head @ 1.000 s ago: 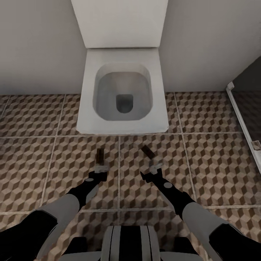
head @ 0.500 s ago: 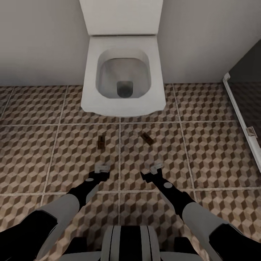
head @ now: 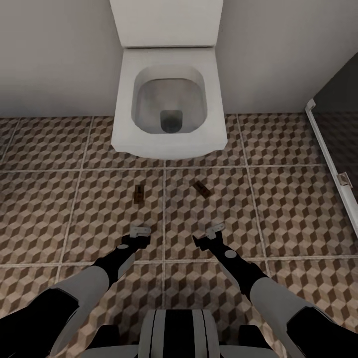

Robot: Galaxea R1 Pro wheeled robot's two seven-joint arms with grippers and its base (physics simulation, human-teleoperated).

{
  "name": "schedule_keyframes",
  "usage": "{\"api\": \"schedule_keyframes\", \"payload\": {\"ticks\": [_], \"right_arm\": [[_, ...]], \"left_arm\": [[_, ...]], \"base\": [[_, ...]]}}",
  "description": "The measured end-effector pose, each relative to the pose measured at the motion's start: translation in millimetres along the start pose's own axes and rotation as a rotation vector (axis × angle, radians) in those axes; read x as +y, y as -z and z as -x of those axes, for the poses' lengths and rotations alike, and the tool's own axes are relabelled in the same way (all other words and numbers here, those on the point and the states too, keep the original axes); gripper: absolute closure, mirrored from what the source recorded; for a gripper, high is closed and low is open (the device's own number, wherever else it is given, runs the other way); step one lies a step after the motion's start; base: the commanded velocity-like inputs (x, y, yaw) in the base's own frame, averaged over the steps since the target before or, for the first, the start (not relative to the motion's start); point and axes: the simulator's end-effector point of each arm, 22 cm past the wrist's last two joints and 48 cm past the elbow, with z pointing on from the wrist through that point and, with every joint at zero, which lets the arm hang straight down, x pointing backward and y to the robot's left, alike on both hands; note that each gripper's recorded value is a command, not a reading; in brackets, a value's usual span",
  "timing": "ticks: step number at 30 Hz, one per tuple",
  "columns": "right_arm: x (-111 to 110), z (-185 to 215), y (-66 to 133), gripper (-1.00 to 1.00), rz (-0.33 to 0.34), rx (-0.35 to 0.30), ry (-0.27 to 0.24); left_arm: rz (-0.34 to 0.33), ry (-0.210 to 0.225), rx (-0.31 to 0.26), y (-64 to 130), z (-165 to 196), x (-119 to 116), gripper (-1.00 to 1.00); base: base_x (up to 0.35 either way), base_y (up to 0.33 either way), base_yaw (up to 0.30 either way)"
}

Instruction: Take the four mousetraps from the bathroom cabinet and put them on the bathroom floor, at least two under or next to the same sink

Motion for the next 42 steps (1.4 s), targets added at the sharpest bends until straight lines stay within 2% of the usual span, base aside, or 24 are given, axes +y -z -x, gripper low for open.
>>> {"api": "schedule_keyframes", "payload": {"ticks": [18, 21, 42], "right_arm": [[0.6, 0.3, -0.1, -1.0, 0.001, 0.0, 0.0], [-0.9, 7.8, 2.8, -1.0, -0.003, -0.011, 0.004], [-7.5, 63.0, 25.6, -1.0, -0.022, -0.091, 0.028]], "left_arm": [[0.0, 0.0, 0.0, 0.0, 0.0, 0.0, -1.0], [0.012, -0.008, 0.017, 3.9, -5.4, 4.9, -1.0], [0.014, -0.007, -0.065, 34.3, 45.2, 6.1, -1.0]], "base": [[0.0, 0.0, 0.0], [0.0, 0.0, 0.0], [0.0, 0.0, 0.0]]}}
